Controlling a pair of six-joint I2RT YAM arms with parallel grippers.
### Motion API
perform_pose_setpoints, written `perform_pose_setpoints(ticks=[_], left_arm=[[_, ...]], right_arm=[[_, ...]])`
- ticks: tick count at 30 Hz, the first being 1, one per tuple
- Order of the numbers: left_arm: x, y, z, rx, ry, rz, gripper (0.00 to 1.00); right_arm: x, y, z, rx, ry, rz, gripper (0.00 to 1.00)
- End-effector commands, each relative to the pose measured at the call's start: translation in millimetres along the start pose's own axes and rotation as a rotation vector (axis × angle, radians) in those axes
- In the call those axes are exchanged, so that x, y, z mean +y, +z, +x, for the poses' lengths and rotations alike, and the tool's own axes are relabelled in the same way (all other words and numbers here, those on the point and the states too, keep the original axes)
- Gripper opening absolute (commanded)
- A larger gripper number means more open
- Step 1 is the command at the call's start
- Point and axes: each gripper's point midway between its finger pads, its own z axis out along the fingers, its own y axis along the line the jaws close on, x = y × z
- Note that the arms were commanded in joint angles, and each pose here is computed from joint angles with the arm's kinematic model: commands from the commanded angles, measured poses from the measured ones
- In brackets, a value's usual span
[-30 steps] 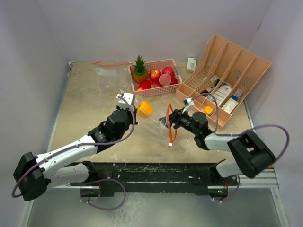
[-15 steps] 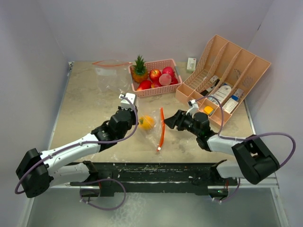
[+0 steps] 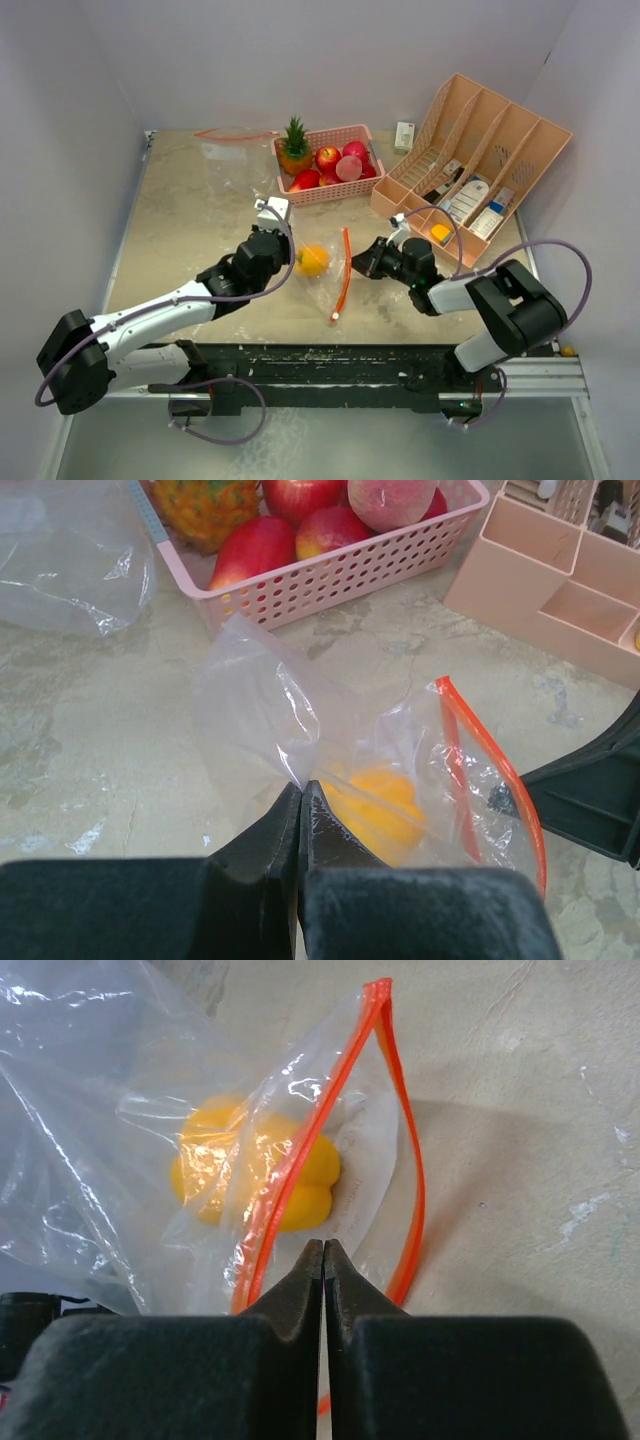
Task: Open the zip-top bag and remove the fake food
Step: Pick up the fake vegetable from the zipper food storage bag.
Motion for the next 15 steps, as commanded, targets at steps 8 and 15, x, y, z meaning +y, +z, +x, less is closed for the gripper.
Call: perform_pose_setpoints(ticks=[8, 15], left_arm=[[-4.1, 37.1, 44.2, 0.131, 0.009, -0.044, 0.0], [2.6, 69.1, 88.3, 0.304, -0.085, -0.022, 0.0]], right_arm=[[60.4, 29.2, -22.1, -0.032, 0.003, -0.275, 0.0], [46.3, 42.1, -21.9, -0.028, -0.057, -0.207, 0.33]])
